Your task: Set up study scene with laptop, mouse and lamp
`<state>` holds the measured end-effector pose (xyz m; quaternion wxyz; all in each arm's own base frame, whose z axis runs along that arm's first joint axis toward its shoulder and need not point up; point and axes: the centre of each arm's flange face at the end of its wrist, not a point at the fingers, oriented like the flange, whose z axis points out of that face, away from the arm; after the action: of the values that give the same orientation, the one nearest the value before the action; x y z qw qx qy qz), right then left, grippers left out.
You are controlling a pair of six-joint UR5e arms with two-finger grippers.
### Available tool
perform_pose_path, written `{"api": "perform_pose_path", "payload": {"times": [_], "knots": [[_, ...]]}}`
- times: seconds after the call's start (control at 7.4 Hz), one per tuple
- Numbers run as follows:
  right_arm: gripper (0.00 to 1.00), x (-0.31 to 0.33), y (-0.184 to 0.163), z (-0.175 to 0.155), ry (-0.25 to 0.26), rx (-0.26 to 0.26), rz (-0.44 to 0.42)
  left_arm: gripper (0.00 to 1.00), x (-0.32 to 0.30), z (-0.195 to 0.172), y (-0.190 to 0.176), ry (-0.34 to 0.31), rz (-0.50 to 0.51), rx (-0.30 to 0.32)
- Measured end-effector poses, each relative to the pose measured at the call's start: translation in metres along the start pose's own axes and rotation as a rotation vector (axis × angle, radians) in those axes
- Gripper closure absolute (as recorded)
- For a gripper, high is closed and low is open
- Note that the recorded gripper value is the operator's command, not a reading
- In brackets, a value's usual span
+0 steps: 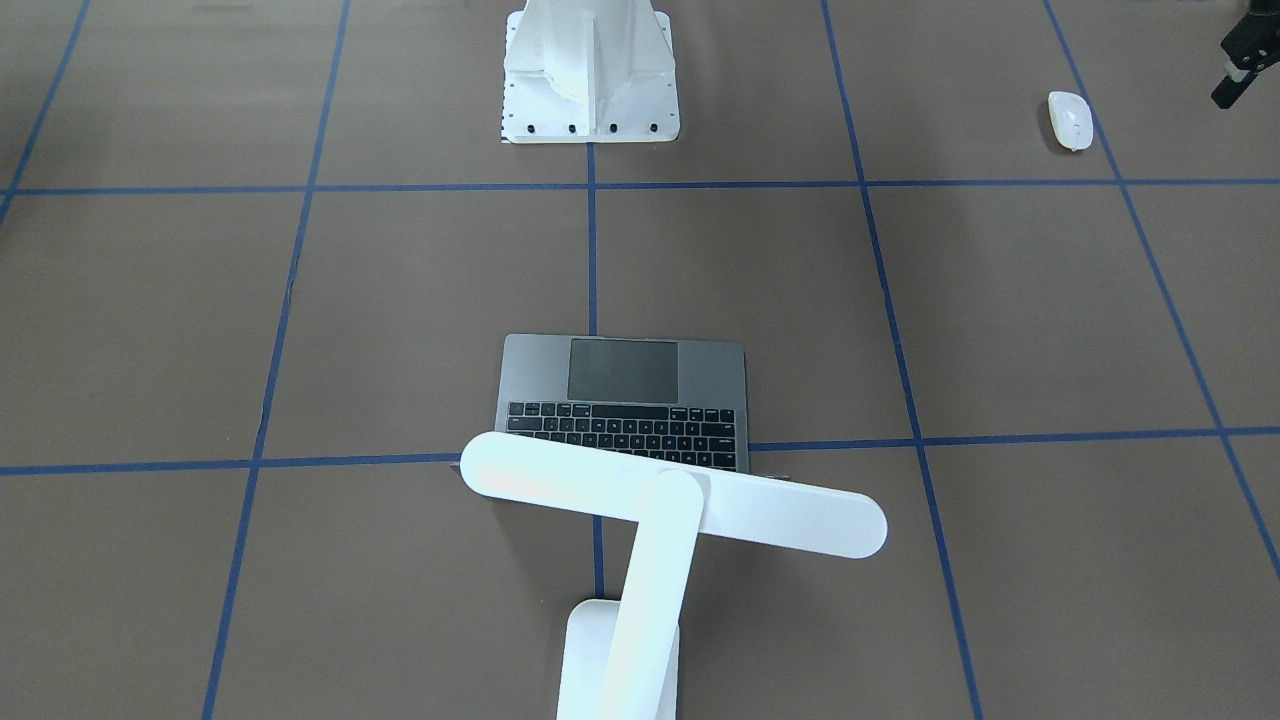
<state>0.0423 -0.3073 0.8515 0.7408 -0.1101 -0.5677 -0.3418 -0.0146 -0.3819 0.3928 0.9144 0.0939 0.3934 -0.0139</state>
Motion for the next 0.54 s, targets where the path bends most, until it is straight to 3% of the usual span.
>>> {"api": "perform_pose_path", "payload": {"times": [0.54], "knots": [[1.00,-0.055,-0.099,-0.127,-0.030,0.110,0.078,0.00,-0.007,0.008,-0.002,-0.002,-0.021,-0.019]]}}
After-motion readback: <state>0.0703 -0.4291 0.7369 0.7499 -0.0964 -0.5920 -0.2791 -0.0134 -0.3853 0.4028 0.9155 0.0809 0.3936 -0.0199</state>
